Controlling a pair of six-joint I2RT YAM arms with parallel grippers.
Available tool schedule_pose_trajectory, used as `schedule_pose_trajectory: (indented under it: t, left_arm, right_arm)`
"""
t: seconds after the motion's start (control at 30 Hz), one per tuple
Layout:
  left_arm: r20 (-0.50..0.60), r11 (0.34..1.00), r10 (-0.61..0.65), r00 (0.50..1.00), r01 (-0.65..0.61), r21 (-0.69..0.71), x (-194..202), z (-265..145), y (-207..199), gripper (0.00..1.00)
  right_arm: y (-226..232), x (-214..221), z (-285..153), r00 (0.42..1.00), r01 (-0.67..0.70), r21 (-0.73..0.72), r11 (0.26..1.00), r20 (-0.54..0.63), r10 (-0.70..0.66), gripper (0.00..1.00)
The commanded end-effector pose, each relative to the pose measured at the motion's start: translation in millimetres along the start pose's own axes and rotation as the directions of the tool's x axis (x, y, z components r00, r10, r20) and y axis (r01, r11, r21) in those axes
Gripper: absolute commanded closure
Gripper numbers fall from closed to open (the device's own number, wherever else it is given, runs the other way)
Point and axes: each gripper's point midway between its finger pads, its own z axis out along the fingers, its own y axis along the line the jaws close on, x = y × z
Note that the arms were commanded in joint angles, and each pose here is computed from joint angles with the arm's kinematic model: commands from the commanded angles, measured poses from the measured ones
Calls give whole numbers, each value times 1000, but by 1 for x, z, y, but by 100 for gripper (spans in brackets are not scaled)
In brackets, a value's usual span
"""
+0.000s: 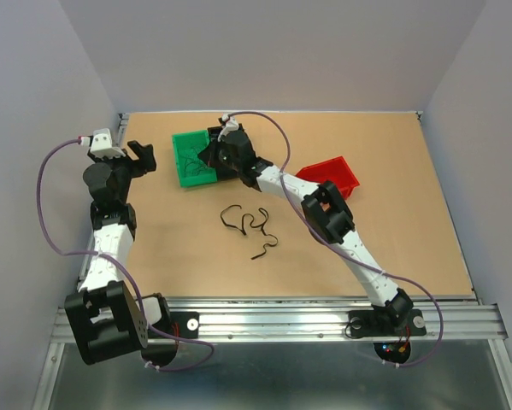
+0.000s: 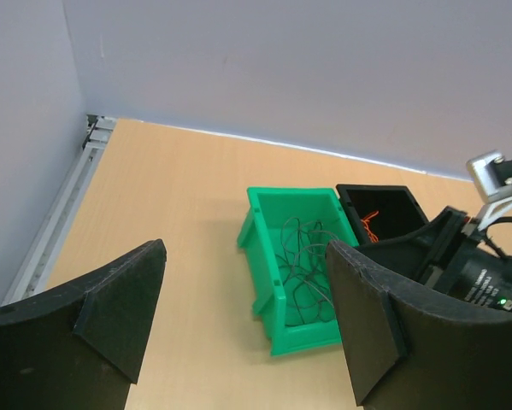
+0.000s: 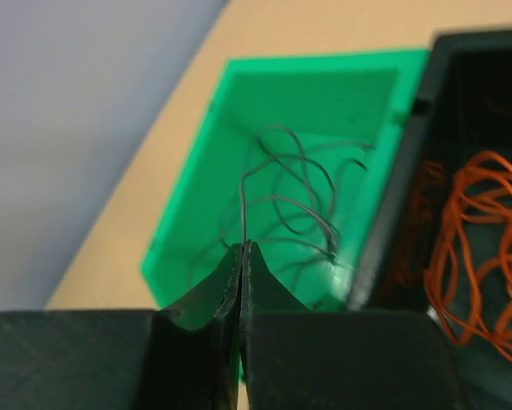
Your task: Untangle the cables
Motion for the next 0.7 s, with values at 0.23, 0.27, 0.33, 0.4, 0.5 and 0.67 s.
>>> schedule_pose_trajectory:
  t: [0.23,0.27,0.33,0.4,0.5,0.67]
  left_arm:
    - [13,996,43,999,-44,79,-8,19,-18,12]
    - [6,995,53,999,-54,79,-6,20,-19,12]
    - [0,994,68,998,-68,87,-3,22,-25,12]
    - [-9,993,78,997,-77,95,-1,23,-30,11]
    - [-28,989,97,995,-94,111,5,26,-35,10]
    - [-98,979,140,985,-124,160,25,37,-52,10]
  right_arm:
    - [-19,15,4,996,90,155,984,-24,-87,95]
    - [-16,13,3,996,93,150,984,-22,-91,90]
    - [-7,1,1,994,109,139,984,-7,-109,77]
    - [7,-17,-7,992,126,124,984,11,-129,66]
    - [20,-28,-20,987,158,117,980,7,-160,59]
    - [49,-69,-63,984,166,119,979,42,-172,48]
